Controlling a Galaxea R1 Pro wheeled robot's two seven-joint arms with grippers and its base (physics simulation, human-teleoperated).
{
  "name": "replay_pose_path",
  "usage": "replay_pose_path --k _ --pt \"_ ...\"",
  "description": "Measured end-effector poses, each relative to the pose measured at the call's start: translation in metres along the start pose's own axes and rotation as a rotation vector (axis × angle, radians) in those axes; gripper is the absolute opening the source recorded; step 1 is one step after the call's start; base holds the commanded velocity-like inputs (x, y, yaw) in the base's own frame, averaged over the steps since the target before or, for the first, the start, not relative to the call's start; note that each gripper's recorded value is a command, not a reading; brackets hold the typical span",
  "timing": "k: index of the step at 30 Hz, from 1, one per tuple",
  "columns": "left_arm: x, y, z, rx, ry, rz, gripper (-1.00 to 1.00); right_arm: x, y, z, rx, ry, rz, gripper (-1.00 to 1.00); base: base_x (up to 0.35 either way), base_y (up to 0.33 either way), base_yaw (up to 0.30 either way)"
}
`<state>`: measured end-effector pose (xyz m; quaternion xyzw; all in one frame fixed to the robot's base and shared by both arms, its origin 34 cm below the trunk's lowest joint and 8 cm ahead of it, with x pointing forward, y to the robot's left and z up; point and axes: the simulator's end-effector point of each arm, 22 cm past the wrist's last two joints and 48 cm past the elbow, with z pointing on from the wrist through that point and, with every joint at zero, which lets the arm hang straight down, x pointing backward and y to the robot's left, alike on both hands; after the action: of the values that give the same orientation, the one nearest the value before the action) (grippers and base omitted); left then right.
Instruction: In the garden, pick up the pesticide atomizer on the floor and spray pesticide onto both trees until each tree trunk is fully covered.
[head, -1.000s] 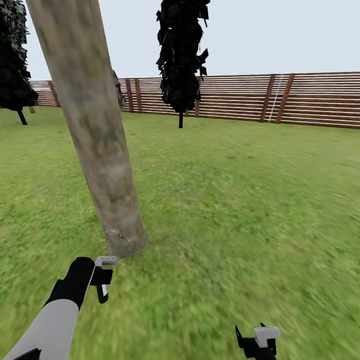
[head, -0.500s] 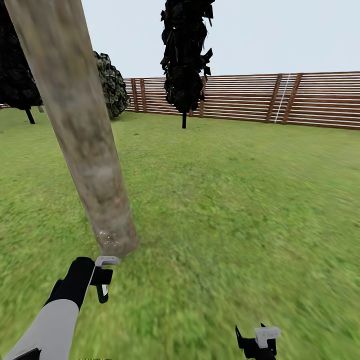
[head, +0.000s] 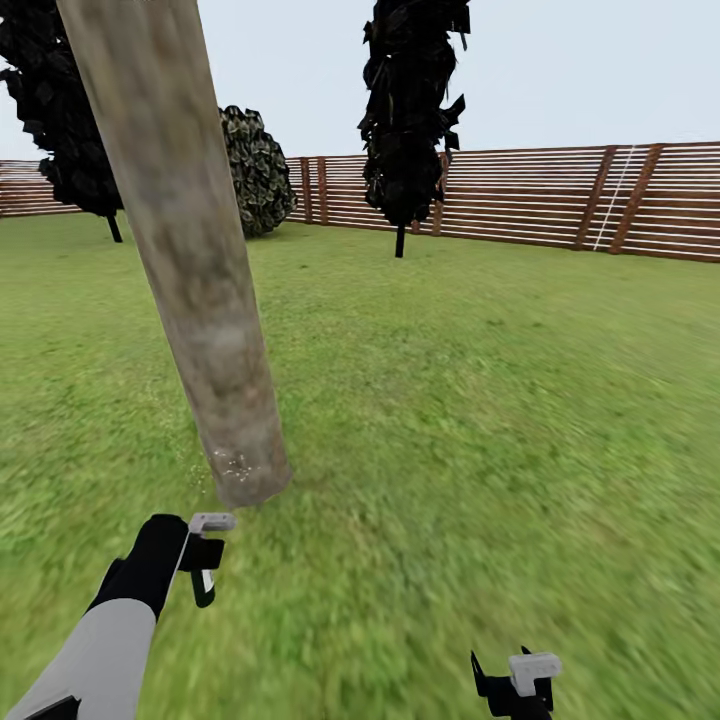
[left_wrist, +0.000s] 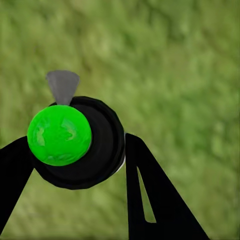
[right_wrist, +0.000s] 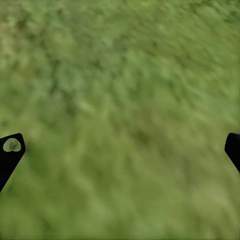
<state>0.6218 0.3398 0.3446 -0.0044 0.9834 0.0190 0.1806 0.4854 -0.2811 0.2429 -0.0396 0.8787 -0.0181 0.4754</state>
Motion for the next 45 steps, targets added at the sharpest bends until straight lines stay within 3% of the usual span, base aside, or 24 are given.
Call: replay_pose_path --k 4,8,12,15,18,23,28,33,35,37,41,45 --pt "0.000 0.019 -0.001 -0.030 0.002 0.009 -1.00 0.000 0.000 0.000 -0.001 0.000 0.000 1.00 0.000 -0.001 0.003" --pt "0.000 0.103 -0.017 -0.138 0.001 -0.010 -1.00 0.000 0.000 0.000 -0.001 0.000 0.000 1.00 0.000 0.000 0.000" --pt "0.001 0.093 -0.014 -0.116 0.003 -0.013 -1.00 0.000 0.000 0.000 0.000 0.001 0.000 1.00 0.000 0.000 0.000" --pt "-0.005 0.029 -0.005 -0.040 0.000 0.033 -1.00 0.000 0.000 0.000 0.000 0.001 0.000 1.00 0.000 0.000 0.000" --pt "-0.016 -0.008 -0.006 -0.008 -0.011 0.082 -1.00 0.000 0.000 0.000 0.000 0.000 0.000 1.00 0.000 0.000 0.000" --pt "-0.022 0.005 -0.010 -0.037 -0.020 0.090 -1.00 0.000 0.000 0.000 -0.001 0.001 0.000 1.00 0.000 0.000 0.000" --pt "-0.020 0.044 -0.015 -0.085 -0.017 0.072 -1.00 0.000 0.000 0.000 -0.001 0.001 0.000 1.00 -0.001 0.000 0.000" --pt "-0.024 0.027 -0.014 -0.060 -0.024 0.075 -1.00 0.000 0.000 0.000 0.000 0.001 0.000 1.00 -0.161 0.000 0.000" --pt "-0.051 0.009 -0.024 -0.038 -0.054 0.072 -1.00 0.000 0.000 0.000 0.000 0.000 0.000 1.00 -0.020 0.000 0.000" --pt "-0.067 0.005 -0.033 -0.035 -0.058 0.062 -1.00 0.000 0.000 0.000 0.000 0.000 0.000 1.00 -0.005 0.000 0.000" --pt "-0.097 0.028 -0.053 -0.072 -0.077 0.046 -1.00 0.000 0.000 0.000 -0.001 0.000 0.000 1.00 0.000 0.000 0.000" --pt "-0.103 0.063 -0.062 -0.114 -0.087 0.025 -1.00 0.000 0.000 0.000 -0.001 0.001 0.000 1.00 0.000 0.000 0.000"
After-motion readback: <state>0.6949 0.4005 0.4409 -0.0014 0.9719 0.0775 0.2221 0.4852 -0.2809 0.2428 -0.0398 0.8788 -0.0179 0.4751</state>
